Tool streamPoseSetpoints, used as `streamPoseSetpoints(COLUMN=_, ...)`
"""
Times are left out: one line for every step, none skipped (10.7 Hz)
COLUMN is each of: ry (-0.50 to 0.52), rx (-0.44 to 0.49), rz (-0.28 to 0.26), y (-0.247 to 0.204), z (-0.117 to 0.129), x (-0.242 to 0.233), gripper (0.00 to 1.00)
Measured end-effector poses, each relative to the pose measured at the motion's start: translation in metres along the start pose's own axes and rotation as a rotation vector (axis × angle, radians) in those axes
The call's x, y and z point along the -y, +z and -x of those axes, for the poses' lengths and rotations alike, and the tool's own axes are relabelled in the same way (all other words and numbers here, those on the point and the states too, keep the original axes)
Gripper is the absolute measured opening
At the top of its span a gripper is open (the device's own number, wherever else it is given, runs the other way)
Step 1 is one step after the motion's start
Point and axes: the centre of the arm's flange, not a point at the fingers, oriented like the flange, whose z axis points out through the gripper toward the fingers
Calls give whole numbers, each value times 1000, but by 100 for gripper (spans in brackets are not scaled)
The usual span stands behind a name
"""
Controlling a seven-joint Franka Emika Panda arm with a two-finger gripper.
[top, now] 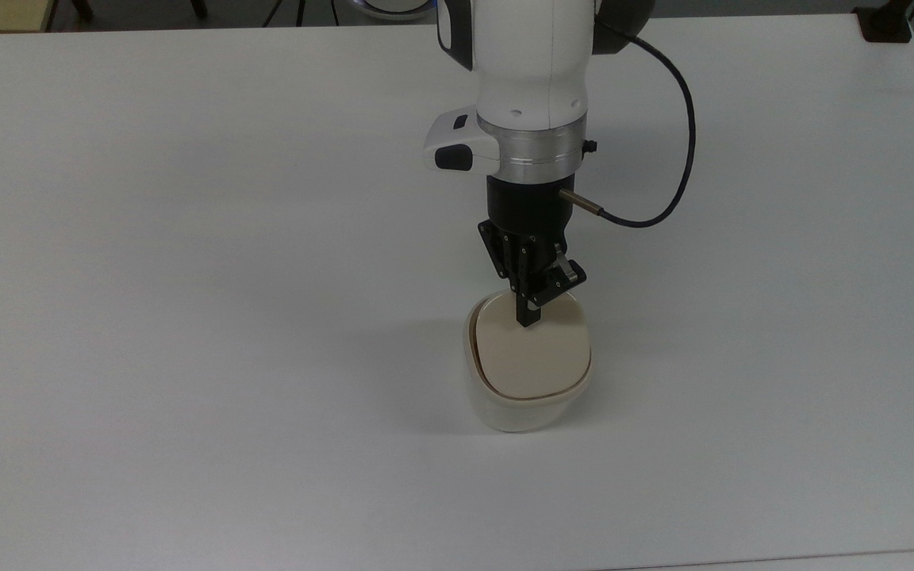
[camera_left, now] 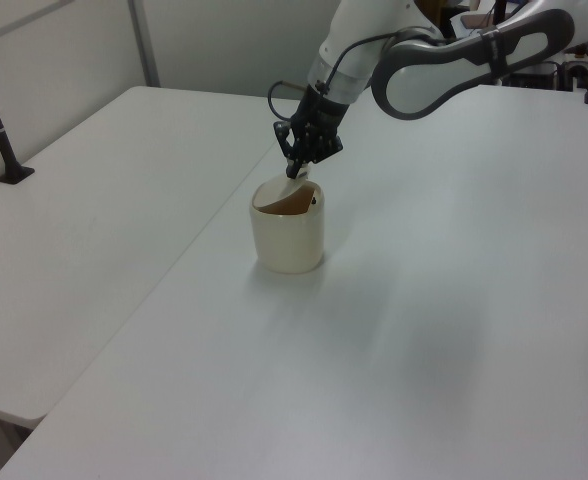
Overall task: Close the trash bin
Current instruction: 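Press the lid down flat onto the bin rim with the gripper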
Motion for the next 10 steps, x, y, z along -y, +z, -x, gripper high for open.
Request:
streamPoseSetpoints(ry=-11, rx=0, rz=13, y=5, z=2, x=-4, gripper=1)
streamPoseSetpoints(ry=-19, rx=-1, rz=26, y=10, z=4, x=-7, gripper=1)
streamPoseSetpoints(ry=-28, rx=2, rz=38, y=15, z=6, x=-11, gripper=1)
streamPoseSetpoints(ry=-41, rx=8, rz=47, y=19, z=9, x=-13, gripper=1)
streamPoseSetpoints(ry=-49, rx=14, rz=54, y=22, z=12, x=-15, gripper=1)
streamPoseSetpoints(ry=-54, rx=16, rz=58, y=24, z=14, x=-16, gripper=1)
streamPoseSetpoints(ry=-61, rx=17, rz=59, y=25, z=15, x=-17, gripper=1)
streamPoseSetpoints(ry=-65, rx=18, rz=61, y=25, z=15, x=-17, gripper=1)
streamPoseSetpoints(ry=-66, rx=19, rz=63, y=26, z=16, x=-18, gripper=1)
streamPoseSetpoints(ry=-67, rx=19, rz=63, y=26, z=16, x=-18, gripper=1)
